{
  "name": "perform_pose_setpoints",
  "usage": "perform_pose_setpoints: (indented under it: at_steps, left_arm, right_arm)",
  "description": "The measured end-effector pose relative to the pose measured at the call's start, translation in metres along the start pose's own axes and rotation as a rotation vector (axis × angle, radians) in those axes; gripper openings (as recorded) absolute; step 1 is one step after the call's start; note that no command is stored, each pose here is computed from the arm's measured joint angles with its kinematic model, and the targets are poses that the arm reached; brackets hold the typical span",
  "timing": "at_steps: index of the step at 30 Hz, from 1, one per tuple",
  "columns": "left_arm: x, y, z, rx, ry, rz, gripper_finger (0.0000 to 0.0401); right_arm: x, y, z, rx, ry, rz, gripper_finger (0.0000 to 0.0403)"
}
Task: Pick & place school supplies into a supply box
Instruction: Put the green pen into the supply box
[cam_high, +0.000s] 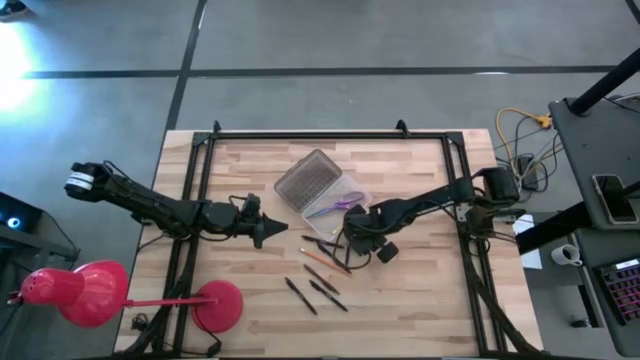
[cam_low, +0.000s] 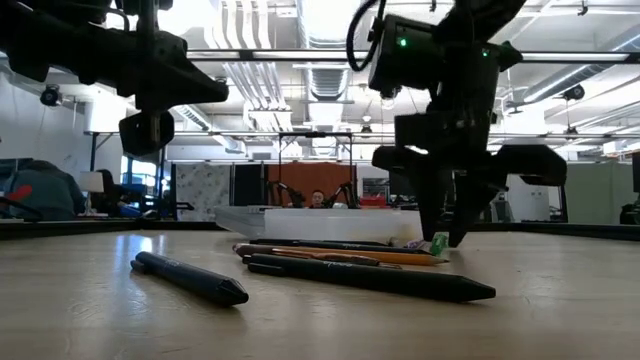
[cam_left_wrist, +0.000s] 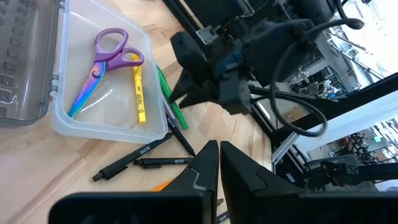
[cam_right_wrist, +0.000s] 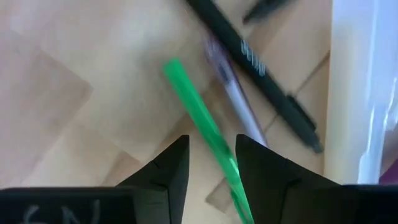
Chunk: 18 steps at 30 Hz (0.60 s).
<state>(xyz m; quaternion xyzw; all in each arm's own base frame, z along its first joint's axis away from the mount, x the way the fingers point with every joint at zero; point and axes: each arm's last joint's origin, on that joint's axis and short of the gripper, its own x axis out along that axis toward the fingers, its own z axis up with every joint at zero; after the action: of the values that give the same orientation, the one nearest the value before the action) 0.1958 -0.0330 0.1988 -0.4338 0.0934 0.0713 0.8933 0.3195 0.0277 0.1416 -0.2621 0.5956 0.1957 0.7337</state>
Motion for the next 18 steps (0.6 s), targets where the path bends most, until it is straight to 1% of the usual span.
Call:
perform_pose_setpoints:
  at_steps: [3,8,13,18]
  left_arm:
    - [0.0,0.0,0.0,0.0,0.0,0.0,0.0001]
    - [0.0,0.0,0.0,0.0,0.0,0.0,0.0001]
    - [0.0,0.0,0.0,0.0,0.0,0.0,0.0001]
    - [0.0,0.0,0.0,0.0,0.0,0.0,0.0001]
  right_arm:
    - [0.004,0.001,-0.006,0.015,0.01,0.007,0.0115]
    - [0.007,-0.002,-0.014,0.115,0.018,0.021,0.0104]
    - [0.008,-0.005,-0.019,0.153,0.016,0.04,0.0089]
    - [0.009,-0.009,-0.023,0.294,0.025,0.046,0.0069]
